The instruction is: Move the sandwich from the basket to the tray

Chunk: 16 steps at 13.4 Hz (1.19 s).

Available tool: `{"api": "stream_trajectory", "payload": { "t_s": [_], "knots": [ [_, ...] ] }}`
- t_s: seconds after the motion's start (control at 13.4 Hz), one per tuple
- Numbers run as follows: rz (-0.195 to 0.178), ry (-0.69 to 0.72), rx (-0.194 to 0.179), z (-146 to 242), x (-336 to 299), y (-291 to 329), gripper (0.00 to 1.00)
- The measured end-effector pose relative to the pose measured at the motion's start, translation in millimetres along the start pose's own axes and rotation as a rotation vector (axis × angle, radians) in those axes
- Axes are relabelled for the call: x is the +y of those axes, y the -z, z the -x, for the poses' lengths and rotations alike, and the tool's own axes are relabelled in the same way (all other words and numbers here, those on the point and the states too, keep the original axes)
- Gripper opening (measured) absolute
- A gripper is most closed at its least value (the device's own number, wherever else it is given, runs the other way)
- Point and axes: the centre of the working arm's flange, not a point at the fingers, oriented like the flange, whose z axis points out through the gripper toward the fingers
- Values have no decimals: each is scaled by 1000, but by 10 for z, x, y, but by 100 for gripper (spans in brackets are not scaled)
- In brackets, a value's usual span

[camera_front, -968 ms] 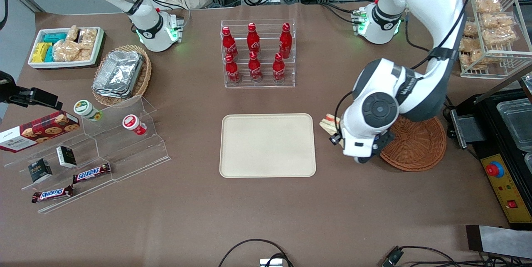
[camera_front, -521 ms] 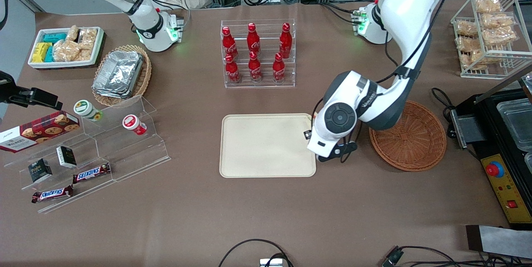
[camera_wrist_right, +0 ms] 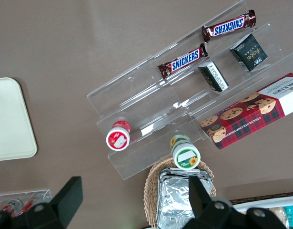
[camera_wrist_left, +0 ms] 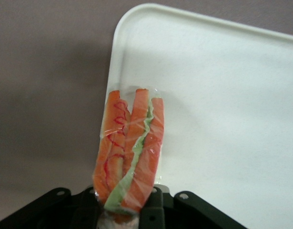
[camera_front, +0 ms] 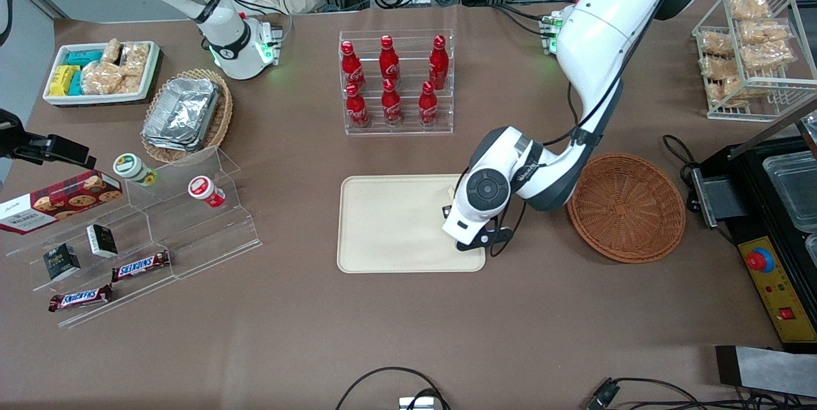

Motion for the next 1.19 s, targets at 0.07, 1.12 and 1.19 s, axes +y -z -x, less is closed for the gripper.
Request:
{"api": "stream_trajectory", "payload": {
  "t_s": [0.07, 1.12, 1.19],
  "knots": [
    [13, -5, 13, -42, 19, 98, 26],
    [-57, 99, 32, -153, -483, 1106, 100],
    [-59, 116, 43, -132, -647, 1268, 100]
  ]
}}
